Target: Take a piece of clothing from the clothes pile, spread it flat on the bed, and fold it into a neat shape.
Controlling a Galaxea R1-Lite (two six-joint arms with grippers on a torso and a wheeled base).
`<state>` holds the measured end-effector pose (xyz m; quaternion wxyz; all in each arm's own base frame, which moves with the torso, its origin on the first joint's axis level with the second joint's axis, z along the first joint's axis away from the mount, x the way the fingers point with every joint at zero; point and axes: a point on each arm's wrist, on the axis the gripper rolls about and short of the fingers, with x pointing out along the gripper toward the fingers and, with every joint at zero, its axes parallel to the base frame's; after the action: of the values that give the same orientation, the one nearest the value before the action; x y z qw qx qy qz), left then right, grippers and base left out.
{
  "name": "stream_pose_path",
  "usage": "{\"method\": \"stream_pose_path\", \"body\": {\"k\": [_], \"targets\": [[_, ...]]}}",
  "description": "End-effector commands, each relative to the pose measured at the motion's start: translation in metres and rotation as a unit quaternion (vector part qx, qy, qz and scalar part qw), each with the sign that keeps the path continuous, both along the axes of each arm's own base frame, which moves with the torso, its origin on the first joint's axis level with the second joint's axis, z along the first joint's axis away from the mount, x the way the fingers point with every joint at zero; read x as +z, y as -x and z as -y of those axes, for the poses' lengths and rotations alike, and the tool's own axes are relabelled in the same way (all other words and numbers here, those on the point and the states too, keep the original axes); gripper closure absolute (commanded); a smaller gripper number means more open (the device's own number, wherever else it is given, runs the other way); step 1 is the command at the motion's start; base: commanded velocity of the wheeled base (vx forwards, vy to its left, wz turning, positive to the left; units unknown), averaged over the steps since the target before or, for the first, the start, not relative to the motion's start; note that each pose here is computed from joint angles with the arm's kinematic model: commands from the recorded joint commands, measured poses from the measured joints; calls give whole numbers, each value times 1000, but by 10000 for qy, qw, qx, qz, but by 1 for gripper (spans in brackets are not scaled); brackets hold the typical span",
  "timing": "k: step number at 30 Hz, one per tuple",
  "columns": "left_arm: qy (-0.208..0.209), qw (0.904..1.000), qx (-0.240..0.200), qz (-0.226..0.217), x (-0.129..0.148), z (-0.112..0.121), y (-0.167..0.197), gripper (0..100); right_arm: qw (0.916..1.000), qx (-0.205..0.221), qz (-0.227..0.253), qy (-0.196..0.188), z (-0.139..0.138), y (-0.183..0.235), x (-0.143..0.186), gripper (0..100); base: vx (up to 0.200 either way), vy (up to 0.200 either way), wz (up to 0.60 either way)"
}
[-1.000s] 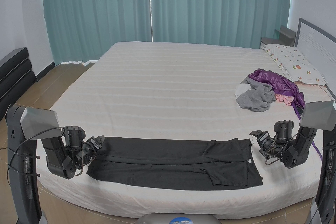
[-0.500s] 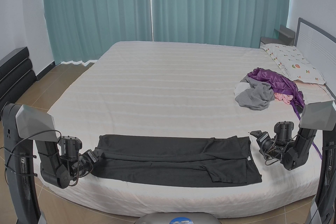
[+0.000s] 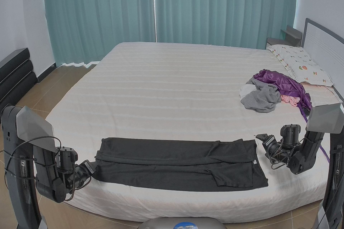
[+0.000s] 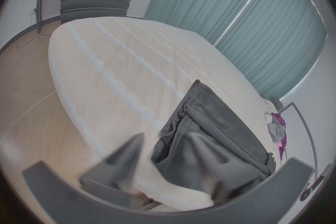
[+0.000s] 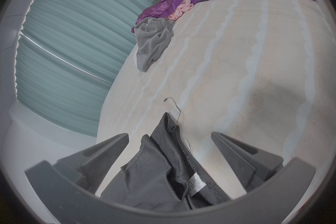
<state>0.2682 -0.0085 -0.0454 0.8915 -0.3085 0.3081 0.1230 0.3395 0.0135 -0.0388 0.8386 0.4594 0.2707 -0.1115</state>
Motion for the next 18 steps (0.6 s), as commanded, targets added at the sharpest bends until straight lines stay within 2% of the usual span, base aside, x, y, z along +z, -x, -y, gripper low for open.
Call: {"method": "stream_pose_path", "body": {"k": [1,18], "targets": [[-13,9998,7,-182,-3,0,8,100,10000,3,-1,-1,0,0,0,0,0,0,0],[-202,9994,-51,-273,-3,-2,13,100,10000,9,-23,11,-1,0,-2,0,0,0,0]]}}
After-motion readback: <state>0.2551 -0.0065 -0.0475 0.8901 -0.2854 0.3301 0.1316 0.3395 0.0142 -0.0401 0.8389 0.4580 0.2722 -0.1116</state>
